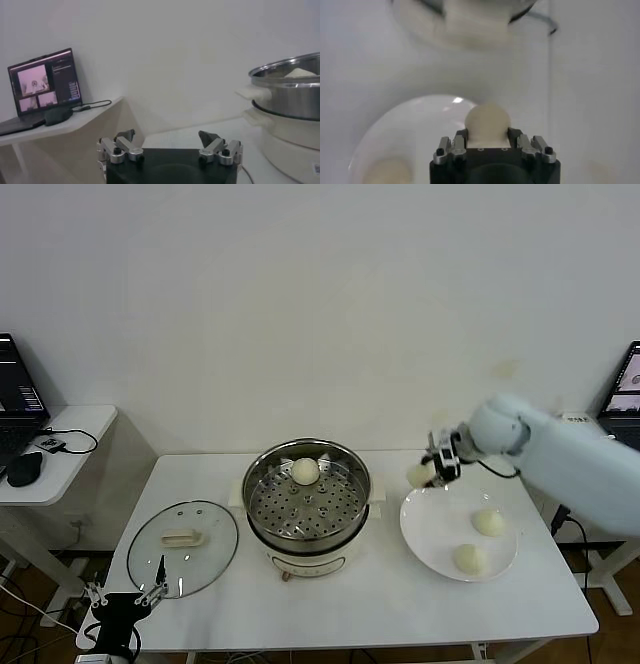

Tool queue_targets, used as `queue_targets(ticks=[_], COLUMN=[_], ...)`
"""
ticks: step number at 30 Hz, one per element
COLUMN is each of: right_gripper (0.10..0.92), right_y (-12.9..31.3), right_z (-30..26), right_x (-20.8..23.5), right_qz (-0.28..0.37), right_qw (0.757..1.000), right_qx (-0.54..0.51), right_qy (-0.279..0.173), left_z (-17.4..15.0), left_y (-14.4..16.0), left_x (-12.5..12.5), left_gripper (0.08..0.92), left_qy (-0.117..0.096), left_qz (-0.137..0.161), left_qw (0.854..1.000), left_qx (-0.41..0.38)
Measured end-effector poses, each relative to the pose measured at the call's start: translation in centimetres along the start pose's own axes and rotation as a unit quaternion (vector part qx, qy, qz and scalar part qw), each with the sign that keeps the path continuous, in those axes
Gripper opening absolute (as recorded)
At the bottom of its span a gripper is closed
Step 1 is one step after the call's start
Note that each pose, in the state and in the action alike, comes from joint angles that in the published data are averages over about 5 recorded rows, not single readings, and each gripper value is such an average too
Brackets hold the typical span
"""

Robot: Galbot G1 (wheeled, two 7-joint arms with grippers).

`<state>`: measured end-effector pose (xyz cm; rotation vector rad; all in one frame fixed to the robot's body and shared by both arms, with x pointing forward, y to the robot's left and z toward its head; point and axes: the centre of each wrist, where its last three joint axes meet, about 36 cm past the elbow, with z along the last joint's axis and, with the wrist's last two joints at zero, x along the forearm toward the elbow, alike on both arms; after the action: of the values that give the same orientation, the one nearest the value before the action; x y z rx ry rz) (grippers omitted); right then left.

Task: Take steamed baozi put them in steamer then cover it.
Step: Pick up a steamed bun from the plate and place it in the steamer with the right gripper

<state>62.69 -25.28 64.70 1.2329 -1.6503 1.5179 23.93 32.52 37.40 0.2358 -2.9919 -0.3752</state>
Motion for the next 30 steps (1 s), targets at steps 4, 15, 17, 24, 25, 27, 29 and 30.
queue_targets(ticks=[4, 15, 17, 24, 25, 27, 29, 30], right_gripper=[0.518, 0.525, 0.526, 0.531, 0.532, 0.534, 0.534, 0.535], right_y=[-1.4, -2.4, -2.2, -1.1, -0.9, -0.7, -0.4, -0.3], right_z=[-3.7, -14.2, -15.9, -20.4, -20.9, -21.9, -22.7, -23.1], right_x=[1.7, -1.0, -2.2, -6.5, -7.0, -8.0, -9.0, -9.4], right_qz=[0.004, -0.023, -0.030, -0.049, -0.050, -0.052, -0.055, -0.056], right_qw=[1.000, 0.997, 0.996, 0.996, 0.996, 0.996, 0.995, 0.995], right_qx=[0.005, 0.001, 0.002, 0.004, 0.004, 0.003, 0.001, 0.000], right_qy=[-0.025, -0.076, -0.078, -0.079, -0.079, -0.079, -0.078, -0.077], left_z=[0.0, 0.0, 0.0, 0.1, 0.1, 0.1, 0.1, 0.1], left_y=[0.1, 0.4, 0.4, 0.4, 0.4, 0.4, 0.4, 0.4], left_x=[-0.2, -0.7, -0.7, -0.9, -0.9, -1.0, -1.1, -1.2], left_gripper=[0.823, 0.823, 0.823, 0.823, 0.823, 0.823, 0.823, 0.823], left_qy=[-0.001, -0.003, -0.004, -0.004, -0.005, -0.007, -0.008, -0.007], left_qz=[0.000, -0.007, -0.009, -0.013, -0.013, -0.014, -0.015, -0.015], left_qw=[1.000, 1.000, 1.000, 1.000, 1.000, 1.000, 1.000, 1.000], left_qx=[0.001, 0.005, 0.006, 0.008, 0.009, 0.009, 0.009, 0.009])
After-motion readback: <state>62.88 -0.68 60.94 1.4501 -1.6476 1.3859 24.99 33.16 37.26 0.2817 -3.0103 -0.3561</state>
